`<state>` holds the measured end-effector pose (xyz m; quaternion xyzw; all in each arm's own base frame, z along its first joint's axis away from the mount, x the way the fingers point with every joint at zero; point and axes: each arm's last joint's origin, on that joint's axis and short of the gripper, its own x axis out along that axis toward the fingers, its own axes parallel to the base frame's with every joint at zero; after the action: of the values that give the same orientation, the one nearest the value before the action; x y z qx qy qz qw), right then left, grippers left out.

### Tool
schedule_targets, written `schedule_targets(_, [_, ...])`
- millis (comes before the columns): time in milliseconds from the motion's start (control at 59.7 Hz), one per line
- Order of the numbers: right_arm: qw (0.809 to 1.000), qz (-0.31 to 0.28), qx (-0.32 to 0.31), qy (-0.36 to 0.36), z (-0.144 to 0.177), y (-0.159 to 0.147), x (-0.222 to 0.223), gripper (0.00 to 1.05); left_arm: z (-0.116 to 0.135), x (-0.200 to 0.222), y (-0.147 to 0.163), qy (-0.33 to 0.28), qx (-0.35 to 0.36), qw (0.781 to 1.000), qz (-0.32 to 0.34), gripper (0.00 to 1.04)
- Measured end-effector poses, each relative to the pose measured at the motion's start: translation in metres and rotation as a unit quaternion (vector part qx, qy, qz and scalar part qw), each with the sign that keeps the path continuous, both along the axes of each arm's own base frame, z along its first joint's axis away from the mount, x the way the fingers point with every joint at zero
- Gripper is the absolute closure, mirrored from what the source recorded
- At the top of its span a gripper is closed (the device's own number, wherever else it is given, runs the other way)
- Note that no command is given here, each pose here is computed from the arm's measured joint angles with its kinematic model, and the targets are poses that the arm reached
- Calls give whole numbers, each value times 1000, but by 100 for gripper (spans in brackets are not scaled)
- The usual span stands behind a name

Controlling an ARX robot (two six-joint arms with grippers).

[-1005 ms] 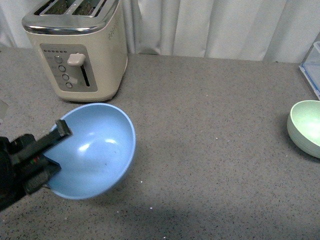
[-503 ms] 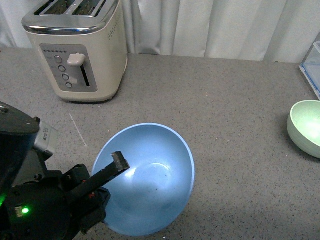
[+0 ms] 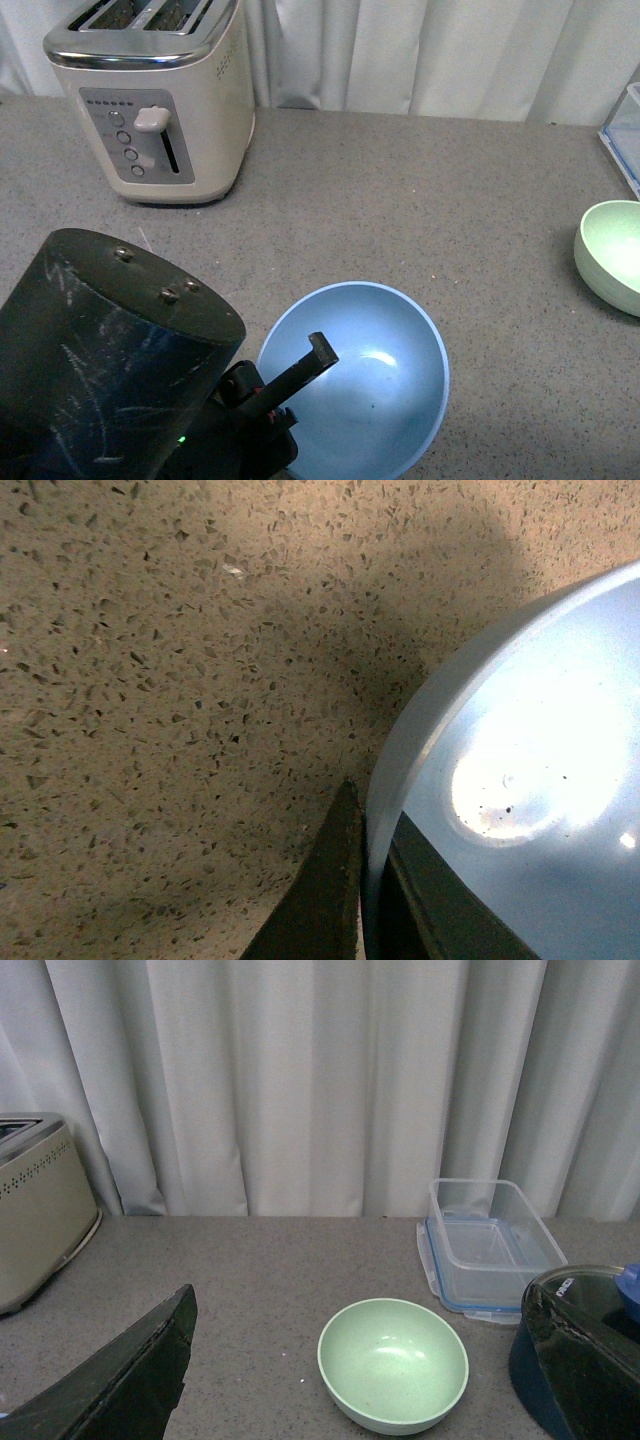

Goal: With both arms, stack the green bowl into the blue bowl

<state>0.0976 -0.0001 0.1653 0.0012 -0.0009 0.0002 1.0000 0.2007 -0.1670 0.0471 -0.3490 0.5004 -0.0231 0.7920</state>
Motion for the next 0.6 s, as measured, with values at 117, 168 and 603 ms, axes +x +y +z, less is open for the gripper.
schedule_targets(117, [1000,0,0,0,0,0,0,9,1,3,-7,2,-13,1000,1,101])
schedule_targets(168, [1000,0,0,0,0,0,0,9,1,5,-10,3,-18,1000,3,101])
schedule_targets(603, [1000,0,0,0,0,0,0,9,-3,14,-16,16,-24,1000,11,101])
